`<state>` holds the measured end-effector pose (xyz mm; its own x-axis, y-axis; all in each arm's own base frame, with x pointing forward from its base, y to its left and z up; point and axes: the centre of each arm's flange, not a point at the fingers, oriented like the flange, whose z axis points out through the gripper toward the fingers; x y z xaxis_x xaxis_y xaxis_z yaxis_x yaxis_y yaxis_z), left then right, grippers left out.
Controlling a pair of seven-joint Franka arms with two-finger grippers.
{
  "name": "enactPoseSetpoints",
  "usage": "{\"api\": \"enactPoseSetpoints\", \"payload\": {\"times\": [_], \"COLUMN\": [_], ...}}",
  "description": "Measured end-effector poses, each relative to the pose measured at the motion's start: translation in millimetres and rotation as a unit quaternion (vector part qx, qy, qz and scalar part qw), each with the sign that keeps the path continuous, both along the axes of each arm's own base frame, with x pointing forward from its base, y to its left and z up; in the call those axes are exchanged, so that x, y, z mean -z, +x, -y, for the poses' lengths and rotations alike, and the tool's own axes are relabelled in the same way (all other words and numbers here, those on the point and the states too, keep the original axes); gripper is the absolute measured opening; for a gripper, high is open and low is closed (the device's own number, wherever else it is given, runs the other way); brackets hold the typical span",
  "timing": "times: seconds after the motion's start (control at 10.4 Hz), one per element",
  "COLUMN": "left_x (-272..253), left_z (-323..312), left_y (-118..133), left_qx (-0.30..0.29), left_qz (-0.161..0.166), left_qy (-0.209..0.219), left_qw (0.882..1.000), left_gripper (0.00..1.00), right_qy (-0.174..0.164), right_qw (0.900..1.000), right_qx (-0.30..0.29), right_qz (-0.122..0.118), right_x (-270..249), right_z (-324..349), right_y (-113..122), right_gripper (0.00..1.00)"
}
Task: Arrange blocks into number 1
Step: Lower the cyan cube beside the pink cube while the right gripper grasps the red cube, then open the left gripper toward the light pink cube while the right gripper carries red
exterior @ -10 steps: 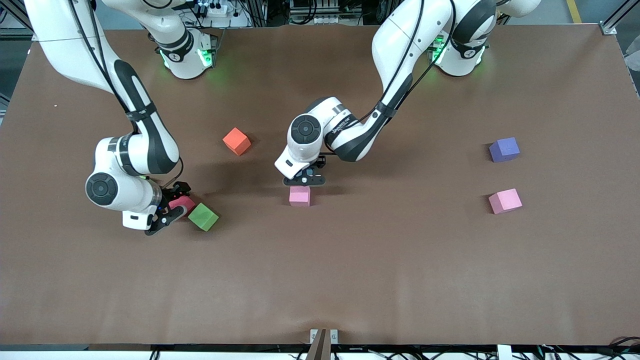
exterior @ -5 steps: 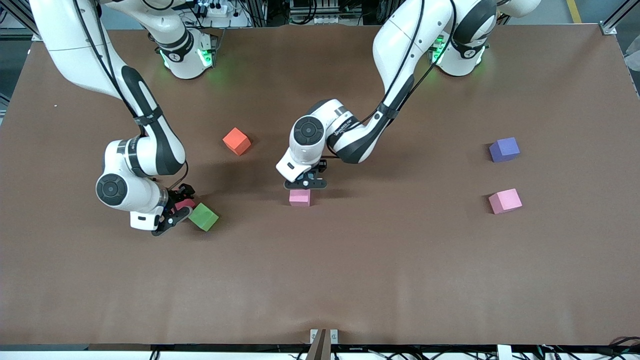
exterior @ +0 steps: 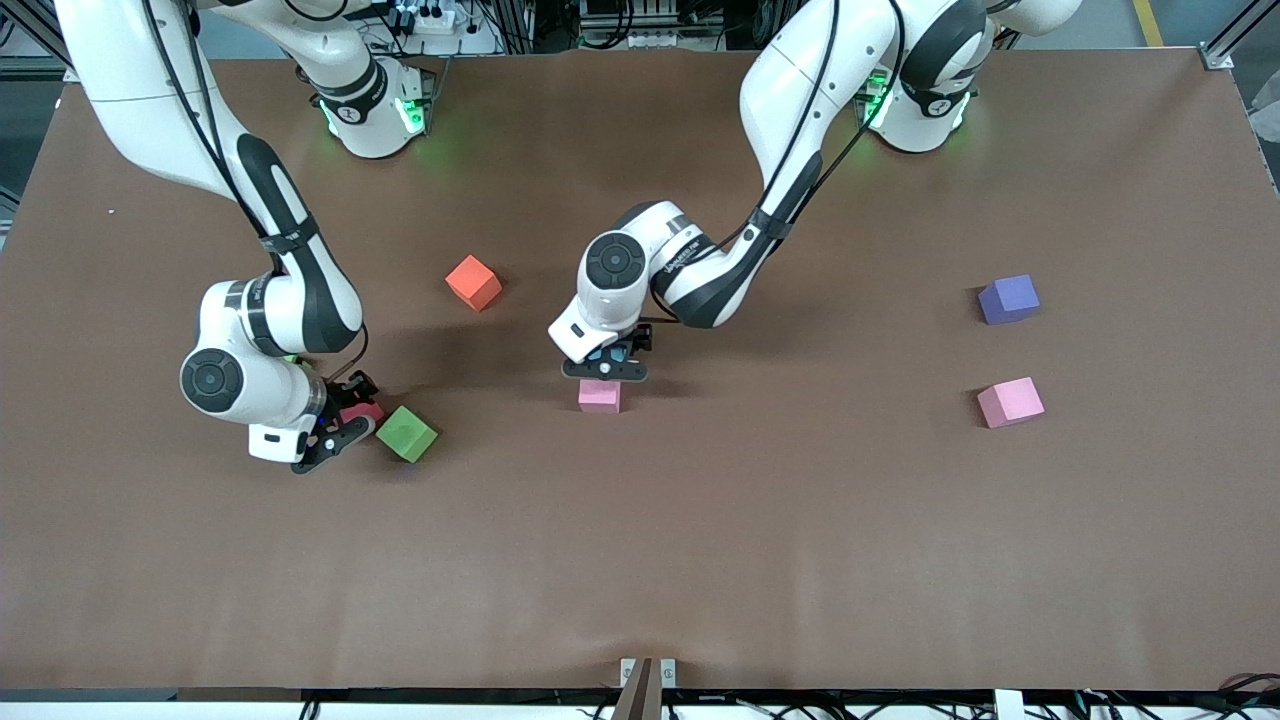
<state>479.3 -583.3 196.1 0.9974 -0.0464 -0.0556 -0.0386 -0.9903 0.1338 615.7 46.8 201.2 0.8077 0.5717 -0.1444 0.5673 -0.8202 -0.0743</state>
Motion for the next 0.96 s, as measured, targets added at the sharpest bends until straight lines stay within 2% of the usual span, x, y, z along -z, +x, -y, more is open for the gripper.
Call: {"api": "enactPoseSetpoints", "payload": {"times": [0.29,0.58,0.67,0.87,0.96], "left_x": [-29,-71,-86,-108,-122], "left_z": [0,-7,-17,-62,-104], "left_y": [-4,-11,-7,29,62], "left_qx": [0.008,0.012,-0.010,-0.065,-0.100], "left_qz": [-0.018,-0.042,-0.049,-0.060,-0.066], "left_qy": [0.021,0.054,0.070,0.096,0.102], "left_qw": [1.000,0.998,0.996,0.991,0.988], "left_gripper": [1.00,1.00,1.00,1.00,1.00], "right_qy": [0.000,-0.003,-0.005,0.001,0.018], "right_qw": [1.000,0.995,0.992,0.979,0.970], "right_qx": [0.010,0.074,0.104,0.188,0.230], "right_qz": [0.023,0.061,0.070,0.075,0.071], "right_x": [-21,-82,-99,-118,-121], "right_z": [-1,-24,-35,-70,-95], "right_y": [7,8,4,-6,-10], "right_gripper": [0.63,0.63,0.63,0.63,0.63]}}
